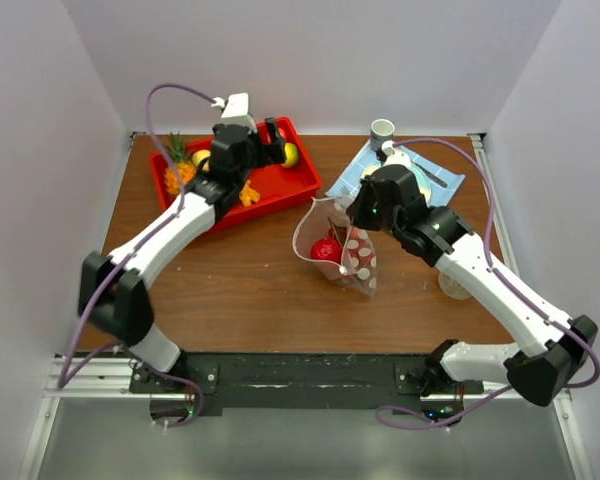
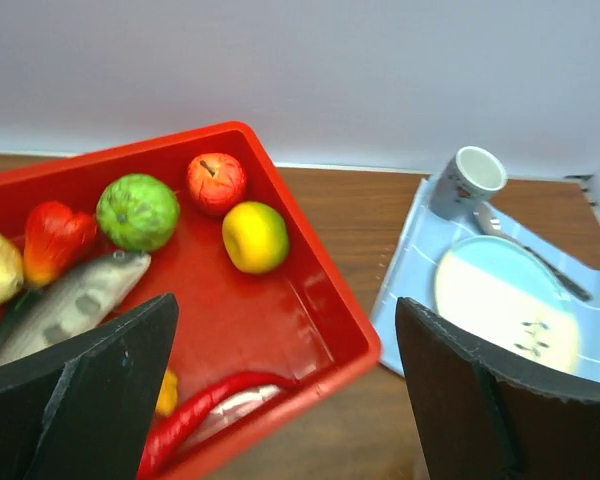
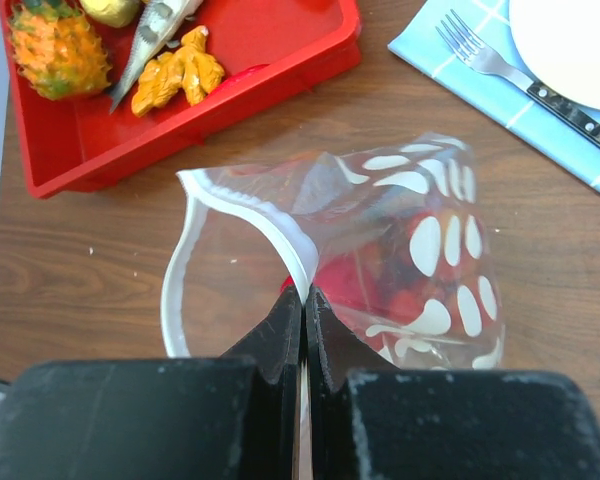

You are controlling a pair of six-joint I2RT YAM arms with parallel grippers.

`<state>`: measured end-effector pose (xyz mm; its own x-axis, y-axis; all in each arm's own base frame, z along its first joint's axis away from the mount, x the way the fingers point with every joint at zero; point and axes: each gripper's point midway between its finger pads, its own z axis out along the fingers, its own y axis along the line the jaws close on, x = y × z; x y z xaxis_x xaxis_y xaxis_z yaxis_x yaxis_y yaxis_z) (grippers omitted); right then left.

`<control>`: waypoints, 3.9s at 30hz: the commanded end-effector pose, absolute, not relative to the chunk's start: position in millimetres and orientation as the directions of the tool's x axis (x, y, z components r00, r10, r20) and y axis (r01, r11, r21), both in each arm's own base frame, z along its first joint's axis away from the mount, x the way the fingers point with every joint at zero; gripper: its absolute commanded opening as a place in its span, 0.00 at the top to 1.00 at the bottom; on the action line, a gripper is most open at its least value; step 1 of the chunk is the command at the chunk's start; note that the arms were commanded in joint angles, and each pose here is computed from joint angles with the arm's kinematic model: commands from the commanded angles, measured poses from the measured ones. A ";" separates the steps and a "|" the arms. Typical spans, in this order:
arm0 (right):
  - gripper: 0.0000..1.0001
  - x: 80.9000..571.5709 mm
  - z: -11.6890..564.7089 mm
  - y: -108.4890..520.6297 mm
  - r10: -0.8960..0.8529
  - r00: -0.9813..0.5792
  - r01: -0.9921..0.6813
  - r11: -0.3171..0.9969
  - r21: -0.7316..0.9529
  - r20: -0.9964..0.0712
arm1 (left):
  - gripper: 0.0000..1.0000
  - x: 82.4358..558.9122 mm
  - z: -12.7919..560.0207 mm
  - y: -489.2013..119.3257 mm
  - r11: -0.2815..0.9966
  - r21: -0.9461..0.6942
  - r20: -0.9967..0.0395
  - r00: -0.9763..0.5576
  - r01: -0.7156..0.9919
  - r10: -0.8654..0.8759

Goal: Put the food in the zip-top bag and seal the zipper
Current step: Pick up the fake fruit from the bin, then place the fake fruit in the zipper food storage bag.

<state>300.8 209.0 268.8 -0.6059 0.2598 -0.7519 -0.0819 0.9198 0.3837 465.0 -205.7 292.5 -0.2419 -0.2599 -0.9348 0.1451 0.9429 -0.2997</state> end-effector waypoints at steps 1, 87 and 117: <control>1.00 290.0 281.3 205.0 0.236 -0.586 -0.144 0.911 0.387 -0.775 | 0.03 527.7 307.2 -212.5 0.958 -0.216 -0.972 -0.135 0.187 -0.192; 1.00 323.7 247.2 213.0 0.197 -0.621 -0.086 0.945 0.316 -0.759 | 0.88 284.7 246.8 -281.8 0.773 -0.475 -0.831 -0.502 0.420 -0.238; 0.99 295.9 302.5 189.2 0.249 -0.557 -0.095 0.928 0.359 -0.792 | 0.27 291.8 303.5 -326.8 0.757 -0.441 -0.874 -0.422 0.482 -0.241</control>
